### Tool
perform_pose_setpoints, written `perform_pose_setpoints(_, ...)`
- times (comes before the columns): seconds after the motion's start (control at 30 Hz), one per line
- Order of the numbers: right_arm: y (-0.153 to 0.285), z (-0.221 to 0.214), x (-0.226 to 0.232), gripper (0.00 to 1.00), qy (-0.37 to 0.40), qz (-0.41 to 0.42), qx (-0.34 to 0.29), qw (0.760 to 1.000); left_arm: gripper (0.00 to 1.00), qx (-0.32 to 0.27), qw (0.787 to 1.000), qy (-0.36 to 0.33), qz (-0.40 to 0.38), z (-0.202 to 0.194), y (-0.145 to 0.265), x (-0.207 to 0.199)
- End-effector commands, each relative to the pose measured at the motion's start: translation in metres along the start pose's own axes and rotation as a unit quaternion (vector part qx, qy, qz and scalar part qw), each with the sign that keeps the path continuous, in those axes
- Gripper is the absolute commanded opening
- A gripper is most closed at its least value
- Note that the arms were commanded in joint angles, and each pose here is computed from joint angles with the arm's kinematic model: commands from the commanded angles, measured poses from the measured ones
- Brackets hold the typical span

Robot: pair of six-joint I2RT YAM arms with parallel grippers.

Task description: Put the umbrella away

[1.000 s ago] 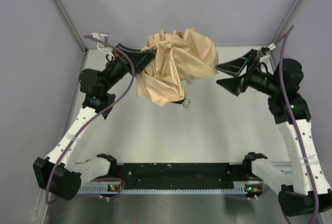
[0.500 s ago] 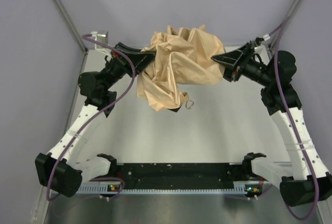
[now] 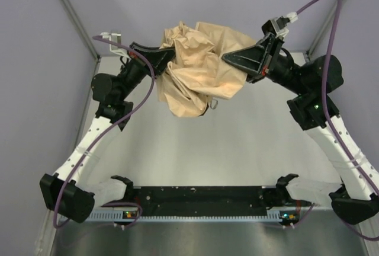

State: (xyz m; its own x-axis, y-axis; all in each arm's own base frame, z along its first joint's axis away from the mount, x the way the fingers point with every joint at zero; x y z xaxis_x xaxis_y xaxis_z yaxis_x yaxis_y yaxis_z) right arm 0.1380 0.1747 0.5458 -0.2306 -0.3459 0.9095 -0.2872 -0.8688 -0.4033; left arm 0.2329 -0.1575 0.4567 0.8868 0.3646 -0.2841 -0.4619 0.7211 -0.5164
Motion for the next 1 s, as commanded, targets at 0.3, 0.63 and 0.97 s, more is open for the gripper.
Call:
perform_pose_setpoints(0.3, -0.067, -0.029, -0.055, 0.44, -0.005, -0.034, 0.036, 0.999, 0.00, -0.135, 0.991, 0.008, 0.008, 0.039, -0.003, -0.018)
perform_pose_setpoints(0.63, -0.015, -0.043, -0.055, 0.83, 0.087, -0.145, 0.007, 0.986, 0.00, -0.136, 0.989, 0.016, 0.049, 0.030, 0.010, -0.014)
perform_pose_setpoints(0.97, 0.039, -0.036, -0.039, 0.99, 0.150, -0.227, -0.038, 0.962, 0.00, -0.124, 0.991, 0.030, 0.029, 0.028, 0.009, -0.015)
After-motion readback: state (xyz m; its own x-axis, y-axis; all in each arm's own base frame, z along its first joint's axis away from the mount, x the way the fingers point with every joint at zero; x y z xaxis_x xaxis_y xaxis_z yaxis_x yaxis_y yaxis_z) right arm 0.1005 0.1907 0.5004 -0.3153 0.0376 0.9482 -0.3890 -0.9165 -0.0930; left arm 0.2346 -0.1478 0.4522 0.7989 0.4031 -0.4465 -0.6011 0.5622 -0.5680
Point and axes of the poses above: each gripper's point midway between its finger pads, its own y axis back along the fingers, its own x axis along the line the jaws close on, z = x × y, the point moved 10 cm from there along y, back along the fingers, and after that the axes turned 11 degrees about -y, right-handed, at the moved point
